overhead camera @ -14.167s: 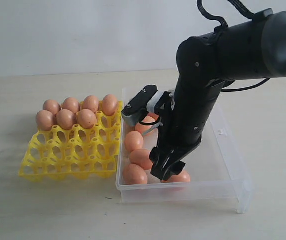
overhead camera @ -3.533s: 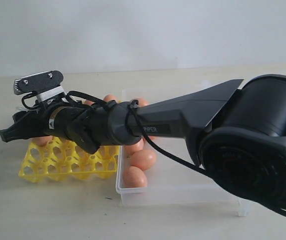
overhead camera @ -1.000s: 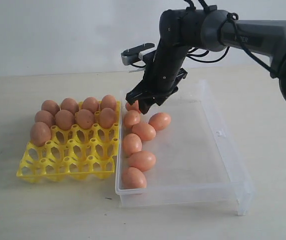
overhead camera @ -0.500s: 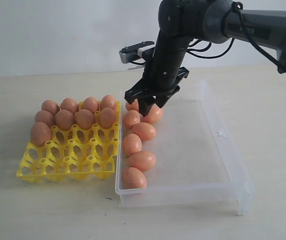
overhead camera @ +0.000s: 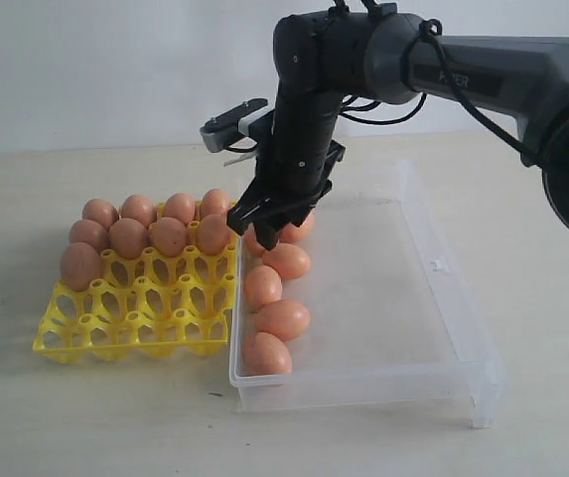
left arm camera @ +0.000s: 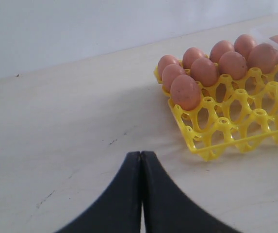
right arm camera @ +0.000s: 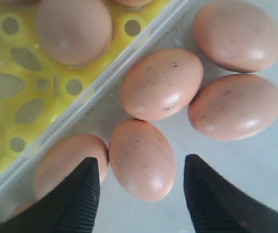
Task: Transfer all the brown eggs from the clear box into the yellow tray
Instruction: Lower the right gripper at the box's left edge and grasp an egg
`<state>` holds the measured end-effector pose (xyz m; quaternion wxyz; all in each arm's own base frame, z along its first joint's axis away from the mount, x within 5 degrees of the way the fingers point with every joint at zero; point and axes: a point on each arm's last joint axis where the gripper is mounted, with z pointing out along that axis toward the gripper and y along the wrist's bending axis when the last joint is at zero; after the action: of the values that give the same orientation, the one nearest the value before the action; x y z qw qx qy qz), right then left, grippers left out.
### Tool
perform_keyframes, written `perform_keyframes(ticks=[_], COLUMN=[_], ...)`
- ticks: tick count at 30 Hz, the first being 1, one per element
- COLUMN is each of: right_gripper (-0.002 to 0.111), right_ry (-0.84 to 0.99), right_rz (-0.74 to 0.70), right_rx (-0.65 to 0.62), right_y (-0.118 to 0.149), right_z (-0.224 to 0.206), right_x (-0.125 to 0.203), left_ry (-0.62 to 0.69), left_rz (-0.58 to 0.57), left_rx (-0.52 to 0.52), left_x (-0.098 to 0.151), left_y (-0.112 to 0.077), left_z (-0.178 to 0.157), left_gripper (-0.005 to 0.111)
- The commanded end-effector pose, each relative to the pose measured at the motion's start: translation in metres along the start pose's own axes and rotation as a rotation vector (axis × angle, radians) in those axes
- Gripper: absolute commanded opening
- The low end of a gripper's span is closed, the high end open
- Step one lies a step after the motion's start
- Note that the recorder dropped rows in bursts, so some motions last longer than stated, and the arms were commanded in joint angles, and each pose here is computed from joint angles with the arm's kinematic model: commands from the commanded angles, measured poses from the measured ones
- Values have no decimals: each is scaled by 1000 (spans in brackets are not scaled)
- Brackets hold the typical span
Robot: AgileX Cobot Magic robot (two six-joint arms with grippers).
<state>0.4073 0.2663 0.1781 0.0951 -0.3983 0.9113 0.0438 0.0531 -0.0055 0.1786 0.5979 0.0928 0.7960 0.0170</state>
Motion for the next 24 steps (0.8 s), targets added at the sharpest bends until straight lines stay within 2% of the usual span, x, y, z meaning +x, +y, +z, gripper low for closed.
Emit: perform_keyframes(ticks=[1,24], right_gripper=[52,52], right_ry=[2,36], right_rz=[-18,-32], right_rx=[13,-2], right_y=[-1,10], right_z=[6,55], right_x=[-1,6], left_ry=[-16,-16], left_rz=[2,2], left_rx=[1,1], left_x=[-2,-2], left_y=[0,0], left_z=[-1,-1], left_gripper=[0,0])
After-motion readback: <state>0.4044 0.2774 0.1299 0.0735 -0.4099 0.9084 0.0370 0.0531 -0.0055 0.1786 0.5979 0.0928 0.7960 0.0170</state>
